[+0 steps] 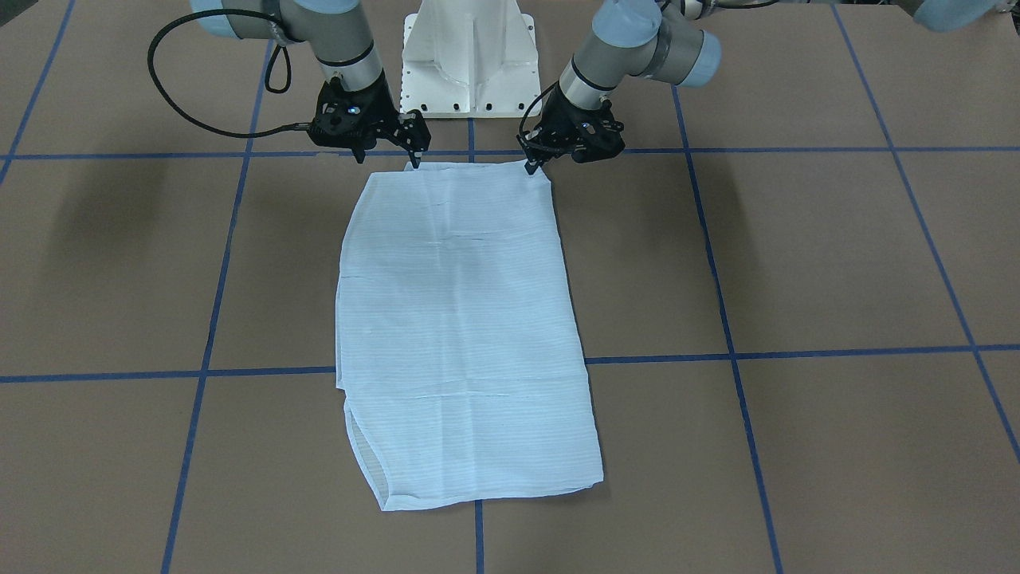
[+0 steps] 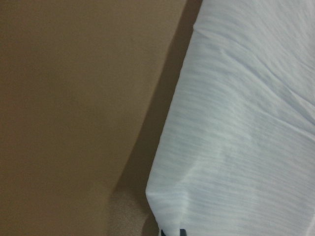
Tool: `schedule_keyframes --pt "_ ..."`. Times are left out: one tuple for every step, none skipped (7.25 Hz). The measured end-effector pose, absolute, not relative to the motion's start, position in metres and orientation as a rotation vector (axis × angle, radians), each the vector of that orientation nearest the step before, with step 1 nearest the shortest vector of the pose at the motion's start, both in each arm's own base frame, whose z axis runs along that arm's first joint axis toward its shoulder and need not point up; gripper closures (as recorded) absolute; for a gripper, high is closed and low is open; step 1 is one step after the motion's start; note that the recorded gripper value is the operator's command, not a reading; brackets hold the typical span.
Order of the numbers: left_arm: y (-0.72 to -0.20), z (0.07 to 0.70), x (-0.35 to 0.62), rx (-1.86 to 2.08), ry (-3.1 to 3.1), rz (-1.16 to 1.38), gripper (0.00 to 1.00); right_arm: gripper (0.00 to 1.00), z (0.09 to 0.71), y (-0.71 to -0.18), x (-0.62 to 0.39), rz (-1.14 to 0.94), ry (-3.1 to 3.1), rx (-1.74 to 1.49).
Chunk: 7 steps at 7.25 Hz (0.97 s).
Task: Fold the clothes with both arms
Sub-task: 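Bring both grippers to the near edge corners of the folded shirt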
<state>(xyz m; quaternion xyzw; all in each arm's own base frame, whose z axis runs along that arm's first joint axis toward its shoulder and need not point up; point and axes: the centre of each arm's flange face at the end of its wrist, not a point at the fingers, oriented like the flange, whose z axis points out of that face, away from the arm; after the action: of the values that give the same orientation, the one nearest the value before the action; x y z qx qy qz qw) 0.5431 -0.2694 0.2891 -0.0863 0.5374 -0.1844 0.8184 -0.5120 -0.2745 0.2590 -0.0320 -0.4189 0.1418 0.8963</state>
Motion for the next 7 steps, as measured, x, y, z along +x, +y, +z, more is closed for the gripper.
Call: schedule_keyframes --pt "-0.27 0.289 0.543 -0.184 1.146 -0.393 1.0 0.0 0.266 -0.264 -0.527 0.358 -0.844 -0.102" --pt "-0.27 0.288 0.543 -0.184 1.146 -0.393 1.0 0.0 0.271 -0.261 -0.535 0.391 -0.827 -0.117" --pt "-0.27 0.288 0.543 -0.184 1.146 -0.393 1.0 0.0 0.274 -0.262 -0.54 0.41 -0.819 -0.122" --pt "-0.27 0.288 0.543 -0.184 1.145 -0.393 1.0 0.0 0.273 -0.266 -0.545 0.425 -0.815 -0.125" --pt "-0.27 0.288 0.543 -0.184 1.145 -0.393 1.0 0.0 0.272 -0.271 -0.555 0.446 -0.807 -0.131" --pt "-0.27 0.288 0.543 -0.184 1.145 -0.393 1.0 0.0 0.274 -0.273 -0.563 0.463 -0.795 -0.138" --pt "-0.27 0.288 0.543 -0.184 1.145 -0.393 1.0 0.0 0.277 -0.272 -0.567 0.469 -0.782 -0.143"
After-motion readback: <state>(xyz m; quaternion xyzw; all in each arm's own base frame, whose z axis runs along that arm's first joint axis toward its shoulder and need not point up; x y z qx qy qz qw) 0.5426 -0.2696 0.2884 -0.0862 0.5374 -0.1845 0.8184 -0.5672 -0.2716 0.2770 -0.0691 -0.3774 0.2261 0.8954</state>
